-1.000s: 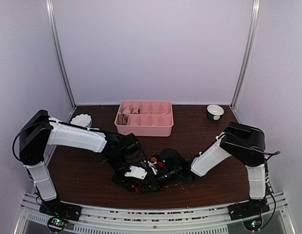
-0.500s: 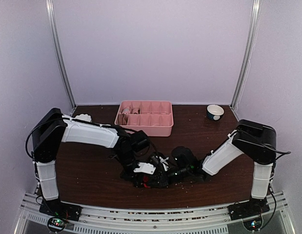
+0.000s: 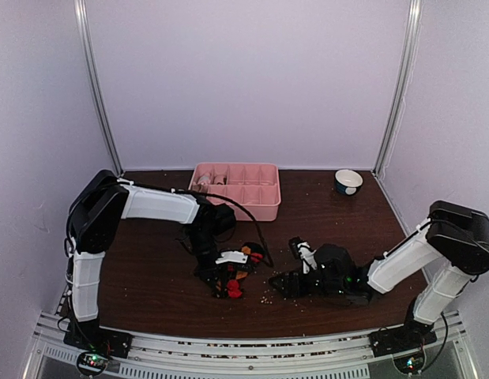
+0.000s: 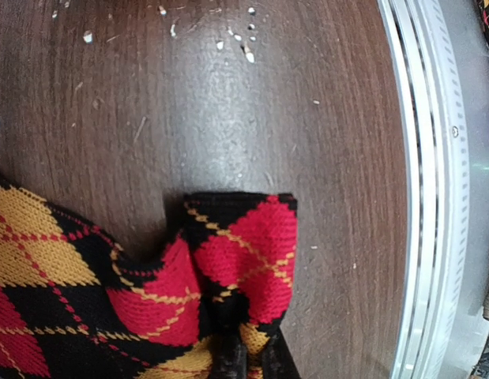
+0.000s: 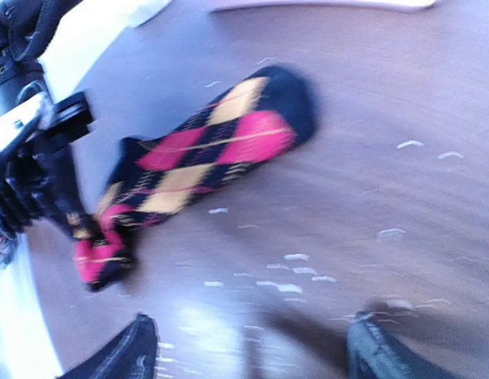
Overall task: Roll the socks
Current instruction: Roll the sock at the center of the board.
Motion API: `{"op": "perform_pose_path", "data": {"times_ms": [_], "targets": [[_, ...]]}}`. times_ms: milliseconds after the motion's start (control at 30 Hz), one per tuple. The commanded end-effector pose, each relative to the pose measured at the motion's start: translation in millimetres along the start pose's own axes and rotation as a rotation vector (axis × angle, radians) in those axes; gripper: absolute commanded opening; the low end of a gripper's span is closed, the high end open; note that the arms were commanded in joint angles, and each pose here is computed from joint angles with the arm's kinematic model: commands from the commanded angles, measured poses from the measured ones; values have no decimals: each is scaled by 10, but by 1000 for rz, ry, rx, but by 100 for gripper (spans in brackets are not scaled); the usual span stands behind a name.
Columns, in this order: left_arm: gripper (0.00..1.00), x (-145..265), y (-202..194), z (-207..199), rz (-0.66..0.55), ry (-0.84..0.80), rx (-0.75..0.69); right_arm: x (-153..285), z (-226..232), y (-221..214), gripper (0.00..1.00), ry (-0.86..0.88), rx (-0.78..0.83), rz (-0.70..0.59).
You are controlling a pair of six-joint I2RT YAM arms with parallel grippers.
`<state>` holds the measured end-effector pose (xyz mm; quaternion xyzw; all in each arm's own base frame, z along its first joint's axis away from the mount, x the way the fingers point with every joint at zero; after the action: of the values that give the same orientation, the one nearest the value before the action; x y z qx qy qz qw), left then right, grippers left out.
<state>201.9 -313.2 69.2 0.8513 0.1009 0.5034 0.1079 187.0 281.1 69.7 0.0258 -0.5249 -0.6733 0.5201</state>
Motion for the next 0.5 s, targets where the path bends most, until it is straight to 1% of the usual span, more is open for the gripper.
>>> {"op": "perform_pose_path", "data": {"times_ms": [0, 33, 67, 133, 167, 233, 267, 333, 367, 400, 467], "targets": [[0, -143, -206, -16, 97, -31, 40, 202, -550, -69, 98, -362, -42, 1], [0, -139, -210, -24, 95, -33, 36, 217, -628, -50, 100, -415, -111, -2], [0, -134, -209, -32, 93, -34, 32, 202, -681, -36, 100, -424, -147, -2], [0, -131, -205, -59, 87, -53, 24, 109, -696, -12, 100, -308, -206, 12], [0, -130, -201, -73, 83, -67, 24, 84, -690, 3, 100, -267, -210, 6], [0, -139, -196, -91, 82, -95, 27, 181, -682, 7, 100, -295, -152, -56], [0, -142, -190, -91, 79, -105, 31, 285, -630, 50, 100, -313, -92, -130], [0, -130, -176, -110, 56, -148, 49, 481, -375, 65, 100, -318, 141, -247], [0, -128, -168, -114, 41, -169, 60, 509, -231, 51, 100, -296, 269, -259], [0, -115, -165, -105, 30, -185, 73, 484, -87, 19, 100, -269, 390, -236], [0, -103, -170, -78, 16, -226, 108, 408, 108, -113, 100, -235, 572, -145]]}}
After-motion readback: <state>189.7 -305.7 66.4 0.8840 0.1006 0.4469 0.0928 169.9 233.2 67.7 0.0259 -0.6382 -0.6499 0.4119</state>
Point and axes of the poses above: each gripper's point midway between its finger pads, its own x axis back along the fingers, its own z axis along the line the jaws close on, y = z × x, the point moved 6 cm from there along x, back along the fingers, and after that the axes turned 3 degrees about x, right-handed, at the moved point
